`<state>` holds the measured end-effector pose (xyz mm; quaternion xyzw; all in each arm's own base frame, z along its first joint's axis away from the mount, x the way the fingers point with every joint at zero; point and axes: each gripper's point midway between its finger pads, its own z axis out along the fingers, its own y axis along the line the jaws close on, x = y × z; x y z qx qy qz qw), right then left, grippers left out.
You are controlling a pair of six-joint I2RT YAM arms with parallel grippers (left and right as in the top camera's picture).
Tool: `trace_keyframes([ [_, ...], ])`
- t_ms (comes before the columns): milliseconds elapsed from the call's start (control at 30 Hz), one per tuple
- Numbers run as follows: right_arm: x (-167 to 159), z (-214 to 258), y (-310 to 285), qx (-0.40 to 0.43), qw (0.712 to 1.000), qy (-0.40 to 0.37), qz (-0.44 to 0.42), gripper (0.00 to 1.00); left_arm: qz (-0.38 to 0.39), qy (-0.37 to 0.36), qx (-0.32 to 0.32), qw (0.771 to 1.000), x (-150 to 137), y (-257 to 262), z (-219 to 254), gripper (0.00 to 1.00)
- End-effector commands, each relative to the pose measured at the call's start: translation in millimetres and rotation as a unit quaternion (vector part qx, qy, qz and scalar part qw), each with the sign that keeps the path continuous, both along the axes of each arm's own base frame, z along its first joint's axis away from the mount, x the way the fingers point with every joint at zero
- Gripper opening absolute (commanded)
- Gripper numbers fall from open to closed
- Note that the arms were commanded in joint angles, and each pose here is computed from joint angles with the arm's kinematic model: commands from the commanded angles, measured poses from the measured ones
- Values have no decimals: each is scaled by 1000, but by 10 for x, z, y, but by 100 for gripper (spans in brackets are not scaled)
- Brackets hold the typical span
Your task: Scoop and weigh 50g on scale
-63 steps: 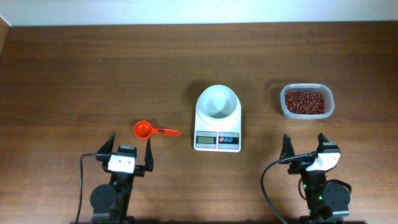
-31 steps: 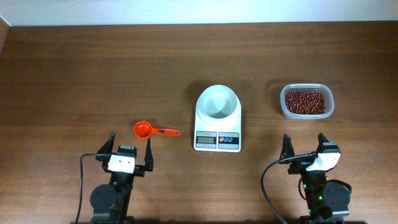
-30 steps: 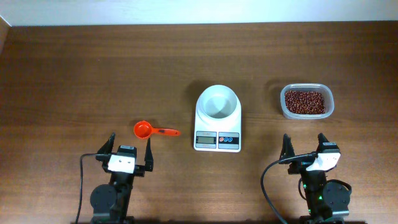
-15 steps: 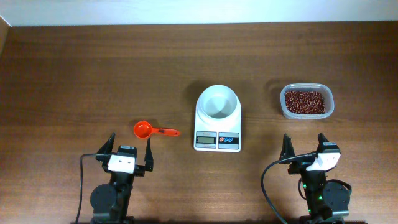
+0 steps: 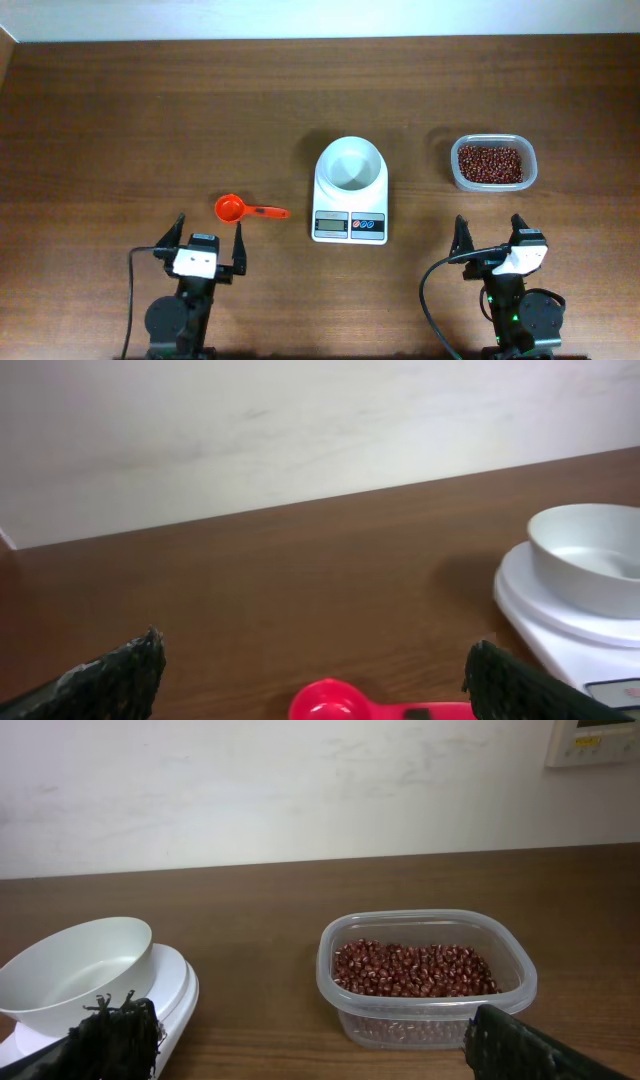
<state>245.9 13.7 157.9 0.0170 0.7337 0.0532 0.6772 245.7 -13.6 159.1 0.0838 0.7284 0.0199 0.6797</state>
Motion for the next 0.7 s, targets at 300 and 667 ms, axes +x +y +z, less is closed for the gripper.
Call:
trace_keyframes([
  [300,-3,-18,15,-1,1000,0,2,99,-46,35,-54,997,-226,-177,399,99],
  [667,-3,-18,15,-1,1000,0,2,99,-44,74,-57,995,-376,-179,668,99],
])
